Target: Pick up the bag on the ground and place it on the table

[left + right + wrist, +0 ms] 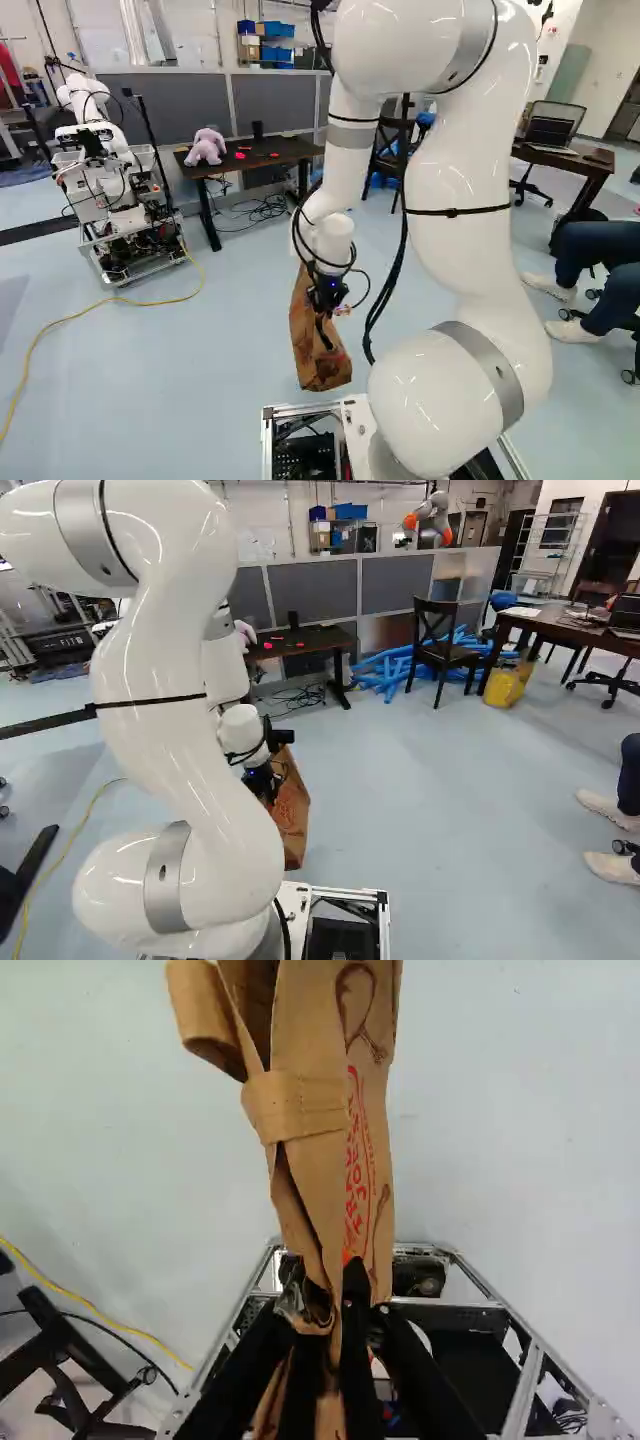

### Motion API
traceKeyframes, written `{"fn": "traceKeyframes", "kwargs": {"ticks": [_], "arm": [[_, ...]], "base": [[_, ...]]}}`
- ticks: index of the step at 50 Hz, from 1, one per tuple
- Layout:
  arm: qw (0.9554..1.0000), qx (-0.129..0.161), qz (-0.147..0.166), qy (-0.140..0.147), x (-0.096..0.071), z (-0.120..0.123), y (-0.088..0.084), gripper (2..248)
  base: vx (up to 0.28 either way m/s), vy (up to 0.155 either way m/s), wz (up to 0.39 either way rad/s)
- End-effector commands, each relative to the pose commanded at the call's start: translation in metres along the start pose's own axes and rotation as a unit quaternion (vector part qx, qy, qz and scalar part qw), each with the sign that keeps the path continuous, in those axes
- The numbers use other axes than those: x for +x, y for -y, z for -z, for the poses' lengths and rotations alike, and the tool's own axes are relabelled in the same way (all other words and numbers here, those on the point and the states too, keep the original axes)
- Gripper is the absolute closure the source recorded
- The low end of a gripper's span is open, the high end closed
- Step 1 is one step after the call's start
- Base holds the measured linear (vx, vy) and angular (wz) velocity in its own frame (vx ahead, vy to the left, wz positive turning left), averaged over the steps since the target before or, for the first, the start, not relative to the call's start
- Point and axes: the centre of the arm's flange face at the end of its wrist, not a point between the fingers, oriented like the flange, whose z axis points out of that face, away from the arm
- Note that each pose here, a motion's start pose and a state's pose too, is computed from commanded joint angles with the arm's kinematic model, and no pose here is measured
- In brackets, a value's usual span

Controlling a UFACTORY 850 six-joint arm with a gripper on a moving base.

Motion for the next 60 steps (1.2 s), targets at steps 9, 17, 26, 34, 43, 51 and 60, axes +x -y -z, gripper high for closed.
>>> {"fn": "traceKeyframes", "kwargs": {"ticks": [9,17,26,34,43,51,60], "arm": [[0.9999,0.003,-0.009,0.006,-0.004,0.013,-0.006,227],[0.9998,0.006,-0.020,0.009,-0.008,0.025,-0.014,227],[0.9993,0.009,-0.036,0.006,-0.010,0.039,-0.025,227],[0.9987,0.012,-0.050,-0.001,-0.012,0.050,-0.035,227],[0.9977,0.015,-0.066,-0.011,-0.013,0.064,-0.045,227],[0.9964,0.017,-0.080,-0.021,-0.009,0.075,-0.054,227],[0.9948,0.019,-0.092,-0.039,0.000,0.088,-0.063,227]], "base": [[0.000,0.000,0.000],[0.000,0.000,0.000],[0.000,0.000,0.000],[0.000,0.000,0.000],[0.000,0.000,0.000],[0.000,0.000,0.000],[0.000,0.000,0.000]]}}
